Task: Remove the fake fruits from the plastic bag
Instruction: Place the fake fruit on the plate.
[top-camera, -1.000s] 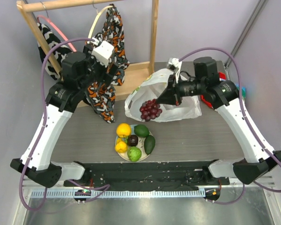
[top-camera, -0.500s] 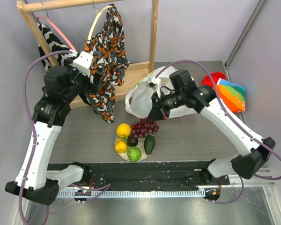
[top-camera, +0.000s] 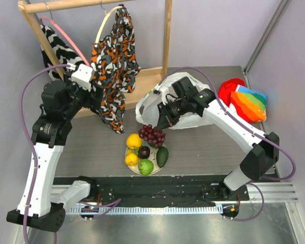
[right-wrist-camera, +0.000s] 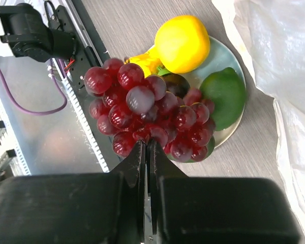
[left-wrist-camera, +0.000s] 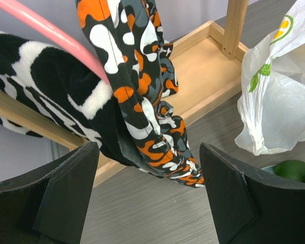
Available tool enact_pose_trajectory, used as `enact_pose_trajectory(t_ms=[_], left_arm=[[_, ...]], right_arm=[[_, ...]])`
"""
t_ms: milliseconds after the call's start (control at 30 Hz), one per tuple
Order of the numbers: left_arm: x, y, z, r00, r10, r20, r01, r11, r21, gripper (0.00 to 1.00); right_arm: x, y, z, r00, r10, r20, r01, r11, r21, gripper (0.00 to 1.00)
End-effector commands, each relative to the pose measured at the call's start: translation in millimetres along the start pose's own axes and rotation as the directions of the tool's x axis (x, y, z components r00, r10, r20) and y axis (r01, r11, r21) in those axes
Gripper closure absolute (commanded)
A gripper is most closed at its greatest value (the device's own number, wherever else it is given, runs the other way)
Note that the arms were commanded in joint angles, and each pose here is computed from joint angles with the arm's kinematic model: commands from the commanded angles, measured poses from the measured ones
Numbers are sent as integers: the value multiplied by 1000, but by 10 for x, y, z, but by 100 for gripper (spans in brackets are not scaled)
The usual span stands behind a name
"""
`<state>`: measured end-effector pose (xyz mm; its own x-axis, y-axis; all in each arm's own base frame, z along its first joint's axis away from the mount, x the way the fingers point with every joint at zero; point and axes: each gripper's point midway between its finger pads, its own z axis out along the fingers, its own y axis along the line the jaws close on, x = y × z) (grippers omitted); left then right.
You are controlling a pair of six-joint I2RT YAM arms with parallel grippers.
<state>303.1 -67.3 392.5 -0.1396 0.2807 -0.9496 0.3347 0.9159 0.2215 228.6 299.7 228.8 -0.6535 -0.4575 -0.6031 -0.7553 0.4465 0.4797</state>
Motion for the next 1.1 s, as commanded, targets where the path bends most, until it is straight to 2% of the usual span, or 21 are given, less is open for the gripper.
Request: enact_pose_trajectory(t_ms=[0,500,833,1067], left_arm=[[-29,27,-75,999,-28,28,28,1000,-9,15],[-39,-12,-54,998,-53,37,53,998,20,15],[-101,31,-90,996,-66,54,65,998,16,16],[-159,90,-149,993,-89,74,89,996,6,16]], right_arm=[[-150,75,9,999,16,43,-15,1000,-22,99],[-174,327,-60,999,15,47,-9,993,-122,99],[-821,383,-242,970,-163,182,177,982,-65,99],[-917,168,-45,955,-247,166,253,967,-20,99]])
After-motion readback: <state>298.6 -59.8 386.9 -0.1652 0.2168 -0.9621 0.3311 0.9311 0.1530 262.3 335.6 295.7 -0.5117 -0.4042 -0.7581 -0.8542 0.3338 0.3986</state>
